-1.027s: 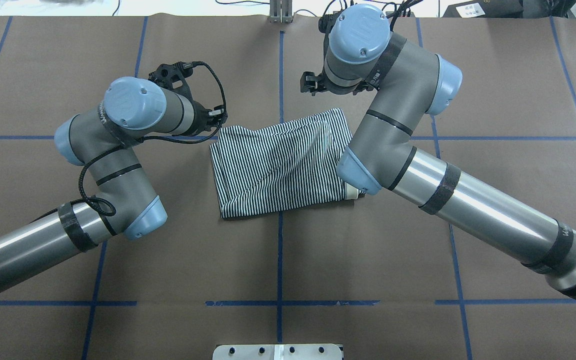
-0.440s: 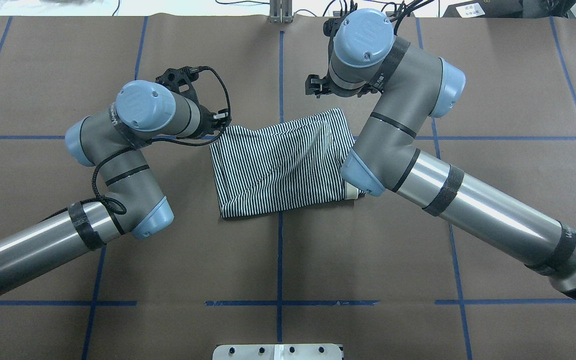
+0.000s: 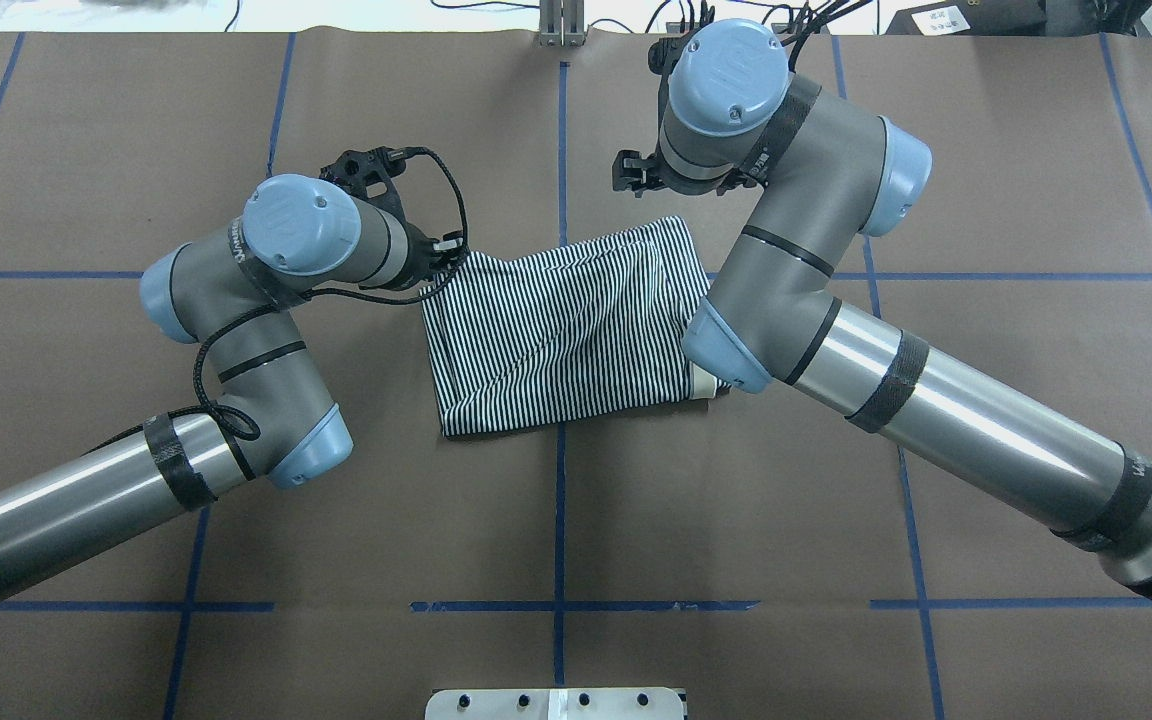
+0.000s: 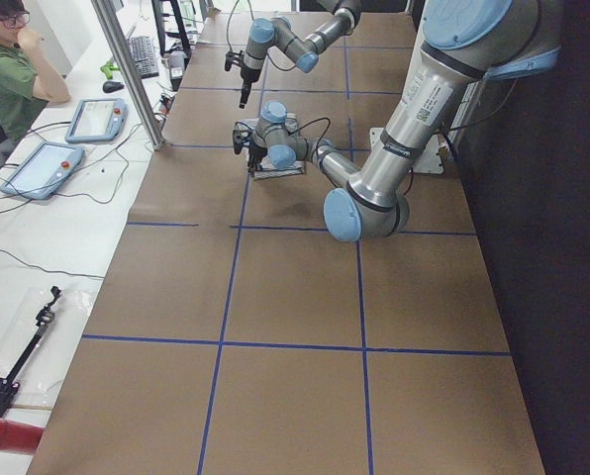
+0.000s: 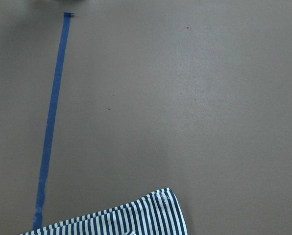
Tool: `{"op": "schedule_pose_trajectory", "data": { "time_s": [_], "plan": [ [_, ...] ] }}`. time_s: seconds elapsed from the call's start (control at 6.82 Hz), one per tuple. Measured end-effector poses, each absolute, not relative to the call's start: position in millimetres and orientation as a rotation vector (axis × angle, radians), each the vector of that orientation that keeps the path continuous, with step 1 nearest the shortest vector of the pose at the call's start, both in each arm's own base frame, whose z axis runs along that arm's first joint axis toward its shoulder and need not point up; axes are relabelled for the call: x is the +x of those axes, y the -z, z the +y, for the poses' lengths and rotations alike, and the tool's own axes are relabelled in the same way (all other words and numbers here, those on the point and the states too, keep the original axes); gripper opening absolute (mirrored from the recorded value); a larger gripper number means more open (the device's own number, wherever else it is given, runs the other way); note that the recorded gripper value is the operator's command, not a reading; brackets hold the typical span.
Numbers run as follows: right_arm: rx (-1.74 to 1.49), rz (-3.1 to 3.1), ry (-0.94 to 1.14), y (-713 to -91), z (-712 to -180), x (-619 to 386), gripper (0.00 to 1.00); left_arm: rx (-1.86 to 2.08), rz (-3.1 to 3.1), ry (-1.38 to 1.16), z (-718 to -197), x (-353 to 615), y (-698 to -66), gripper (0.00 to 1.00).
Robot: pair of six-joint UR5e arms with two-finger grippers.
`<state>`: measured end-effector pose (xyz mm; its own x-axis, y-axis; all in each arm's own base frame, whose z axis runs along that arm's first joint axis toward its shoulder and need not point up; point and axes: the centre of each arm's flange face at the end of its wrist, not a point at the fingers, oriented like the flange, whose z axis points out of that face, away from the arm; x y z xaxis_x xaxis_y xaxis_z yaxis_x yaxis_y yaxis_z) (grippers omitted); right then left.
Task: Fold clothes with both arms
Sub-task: 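Release the shirt and raise both grippers away from it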
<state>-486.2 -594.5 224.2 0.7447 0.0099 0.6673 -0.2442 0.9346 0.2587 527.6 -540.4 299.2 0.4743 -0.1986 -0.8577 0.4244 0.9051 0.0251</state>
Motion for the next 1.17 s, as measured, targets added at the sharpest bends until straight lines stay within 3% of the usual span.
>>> {"op": "schedule_pose_trajectory", "data": {
  "time_s": [0.15, 0.29, 1.17],
  "plan": [
    [0.343, -0.719, -0.143, -225, -595, -486, 1.00, 0.247, 1.009, 0.383, -539, 529, -299, 0.07],
    [0.343, -0.718, -0.143, -226, -595, -486, 1.00, 0.246, 1.010, 0.381, -538, 530, -299, 0.00],
    [0.342, -0.715, -0.144, -228, -595, -487, 1.00, 0.333, 0.976, 0.277, -541, 495, -316, 0.00]
  ]
}}
